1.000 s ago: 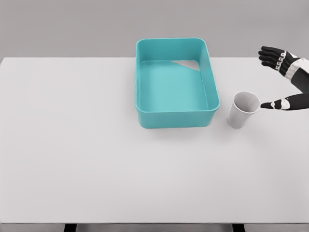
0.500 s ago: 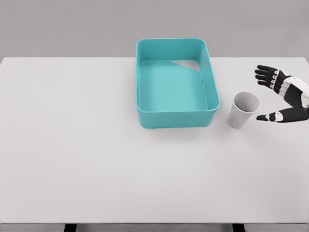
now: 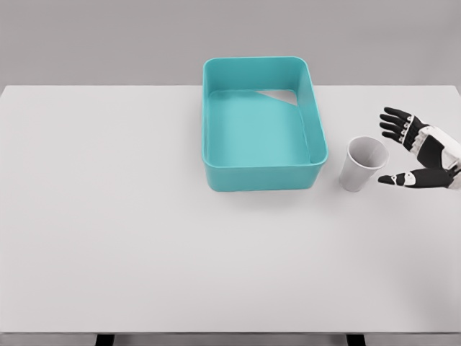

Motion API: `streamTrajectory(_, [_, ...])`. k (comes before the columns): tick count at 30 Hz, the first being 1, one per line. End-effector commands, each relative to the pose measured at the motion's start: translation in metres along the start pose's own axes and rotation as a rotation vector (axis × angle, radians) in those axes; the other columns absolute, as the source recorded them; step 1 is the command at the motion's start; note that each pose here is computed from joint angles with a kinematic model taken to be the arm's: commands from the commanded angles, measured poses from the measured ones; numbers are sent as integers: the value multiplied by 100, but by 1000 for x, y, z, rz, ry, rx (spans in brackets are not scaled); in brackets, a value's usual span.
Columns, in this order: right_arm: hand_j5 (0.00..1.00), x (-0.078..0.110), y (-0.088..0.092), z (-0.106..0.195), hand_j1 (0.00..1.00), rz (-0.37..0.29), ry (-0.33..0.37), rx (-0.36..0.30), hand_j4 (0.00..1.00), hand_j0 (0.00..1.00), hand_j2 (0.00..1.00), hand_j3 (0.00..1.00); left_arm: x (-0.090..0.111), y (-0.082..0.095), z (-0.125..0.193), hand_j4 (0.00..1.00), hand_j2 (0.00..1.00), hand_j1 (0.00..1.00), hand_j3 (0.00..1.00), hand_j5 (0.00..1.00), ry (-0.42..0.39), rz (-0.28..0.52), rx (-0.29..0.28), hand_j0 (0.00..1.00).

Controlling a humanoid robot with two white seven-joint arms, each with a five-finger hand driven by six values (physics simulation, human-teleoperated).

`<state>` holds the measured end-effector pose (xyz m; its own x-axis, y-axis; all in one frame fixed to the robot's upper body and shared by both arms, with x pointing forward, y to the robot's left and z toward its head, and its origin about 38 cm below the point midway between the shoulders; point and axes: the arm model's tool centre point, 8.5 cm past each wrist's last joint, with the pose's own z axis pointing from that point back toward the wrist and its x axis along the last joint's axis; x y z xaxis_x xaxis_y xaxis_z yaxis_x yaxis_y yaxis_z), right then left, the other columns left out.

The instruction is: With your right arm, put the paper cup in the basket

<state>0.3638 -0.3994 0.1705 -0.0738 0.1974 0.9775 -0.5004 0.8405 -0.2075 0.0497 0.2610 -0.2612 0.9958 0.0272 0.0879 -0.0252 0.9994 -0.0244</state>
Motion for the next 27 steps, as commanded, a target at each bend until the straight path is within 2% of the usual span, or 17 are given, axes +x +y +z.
streamTrajectory(1, [100,-4,-1,1,100,-13,-3,-9,100,100,100,100,0,0,0,100,100,100,100,100,0,1,0,100])
streamTrajectory(8, [100,-18,-5,-1,100,-49,-1,-40,100,100,100,100,0,0,0,100,100,100,100,100,0,1,0,100])
streamTrajectory(13, [100,-24,-7,-1,100,-50,-2,-47,100,100,100,100,0,0,0,100,100,100,100,100,0,1,0,100])
streamTrajectory(15, [100,-29,-5,-7,100,-72,-15,-62,100,100,100,100,0,0,0,100,100,100,100,100,0,-1,0,100])
streamTrajectory(17, [100,-29,-2,-16,100,-63,-23,-63,100,100,100,100,0,0,0,100,100,100,100,100,0,1,0,100])
streamTrajectory(27, [100,-40,9,-23,100,-82,-4,-46,100,100,100,100,0,0,0,100,100,100,100,100,0,1,0,100])
